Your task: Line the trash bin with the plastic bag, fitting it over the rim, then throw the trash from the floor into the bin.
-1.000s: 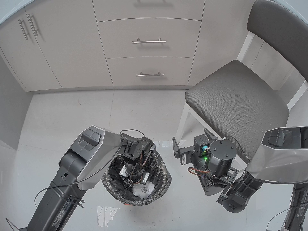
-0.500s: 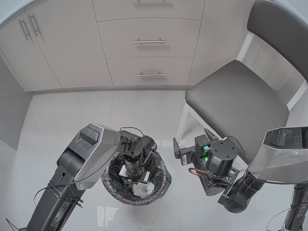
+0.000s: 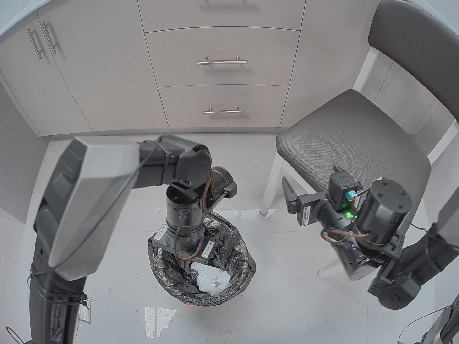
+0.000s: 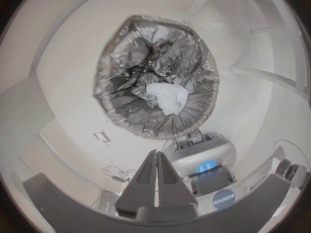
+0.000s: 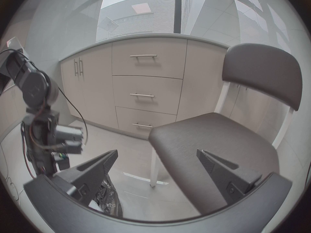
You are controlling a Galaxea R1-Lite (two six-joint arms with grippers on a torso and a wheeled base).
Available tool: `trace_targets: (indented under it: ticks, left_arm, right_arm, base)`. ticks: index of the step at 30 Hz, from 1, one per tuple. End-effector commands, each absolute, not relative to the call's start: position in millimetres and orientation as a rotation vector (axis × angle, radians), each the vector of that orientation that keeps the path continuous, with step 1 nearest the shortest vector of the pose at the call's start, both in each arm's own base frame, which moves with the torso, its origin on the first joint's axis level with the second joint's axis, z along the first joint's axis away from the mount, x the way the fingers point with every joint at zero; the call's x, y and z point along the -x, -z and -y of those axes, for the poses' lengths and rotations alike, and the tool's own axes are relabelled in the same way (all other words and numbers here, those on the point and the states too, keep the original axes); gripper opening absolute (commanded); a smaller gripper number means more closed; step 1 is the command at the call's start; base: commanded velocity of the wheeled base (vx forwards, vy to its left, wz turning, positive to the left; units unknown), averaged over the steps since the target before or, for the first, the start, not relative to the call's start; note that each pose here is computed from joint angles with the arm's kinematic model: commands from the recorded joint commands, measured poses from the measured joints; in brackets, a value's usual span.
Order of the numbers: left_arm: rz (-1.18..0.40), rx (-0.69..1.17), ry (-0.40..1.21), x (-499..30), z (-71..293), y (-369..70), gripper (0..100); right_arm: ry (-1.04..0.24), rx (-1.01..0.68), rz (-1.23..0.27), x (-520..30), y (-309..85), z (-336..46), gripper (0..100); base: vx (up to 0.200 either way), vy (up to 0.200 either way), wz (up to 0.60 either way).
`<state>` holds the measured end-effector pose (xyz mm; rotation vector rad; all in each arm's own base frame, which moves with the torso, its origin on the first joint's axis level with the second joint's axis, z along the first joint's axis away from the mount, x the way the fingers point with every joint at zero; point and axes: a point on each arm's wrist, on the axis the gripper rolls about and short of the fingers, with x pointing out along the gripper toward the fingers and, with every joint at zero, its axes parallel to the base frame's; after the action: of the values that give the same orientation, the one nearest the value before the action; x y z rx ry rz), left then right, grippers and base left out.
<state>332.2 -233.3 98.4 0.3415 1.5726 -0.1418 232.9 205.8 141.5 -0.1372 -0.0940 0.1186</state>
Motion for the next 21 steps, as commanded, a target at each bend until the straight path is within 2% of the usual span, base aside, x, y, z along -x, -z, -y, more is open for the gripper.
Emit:
trace_targets:
  ticks: [1,2,3,7,10,11,12,14,16,19,21]
  left_arm:
    - [-1.427,-0.403,0.141,-247,196,-234,0]
    - [-1.427,-0.403,0.141,-247,196,-234,0]
    - [-1.355,-0.371,0.171,-208,177,-275,0]
    - [-1.086,-0.178,0.246,-131,114,-347,0]
    - [-0.836,0.02,0.272,-52,37,-383,0]
    - [-0.767,0.08,0.249,-30,17,-387,0]
    - [-0.767,0.08,0.249,-30,17,-387,0]
    - [-0.534,0.211,0.13,45,-31,-385,0]
    - [-0.4,0.265,0.081,83,-48,-379,0]
    - [-0.309,0.32,0.019,119,-55,-359,0]
    - [-0.268,0.348,-0.099,145,-45,-335,0]
  right_arm:
    - [-0.057,0.128,0.122,-172,-218,-131,100]
    - [-0.057,0.128,0.122,-172,-218,-131,100]
    - [-0.021,0.147,0.1,-146,-235,-100,100]
    - [0.064,0.225,-0.005,-95,-240,-46,100]
    - [0.151,0.255,-0.063,-38,-233,-5,100]
    - [0.176,0.247,-0.054,-25,-232,3,100]
    - [0.176,0.247,-0.054,-25,-232,3,100]
    - [0.282,0.221,-0.021,11,-225,18,100]
    - [0.329,0.213,-0.007,28,-220,23,100]
    - [0.353,0.219,-0.023,46,-209,26,100]
    - [0.345,0.224,-0.031,58,-196,29,100]
  base:
    - [0.0,0.0,0.0]
    - [0.0,0.0,0.0]
    - [0.0,0.0,0.0]
    - [0.0,0.0,0.0]
    - [0.0,0.0,0.0]
    - [0.0,0.0,0.0]
    - [0.0,0.0,0.0]
    - [0.0,0.0,0.0]
    - [0.0,0.0,0.0]
    - [0.0,0.0,0.0]
    - [0.0,0.0,0.0]
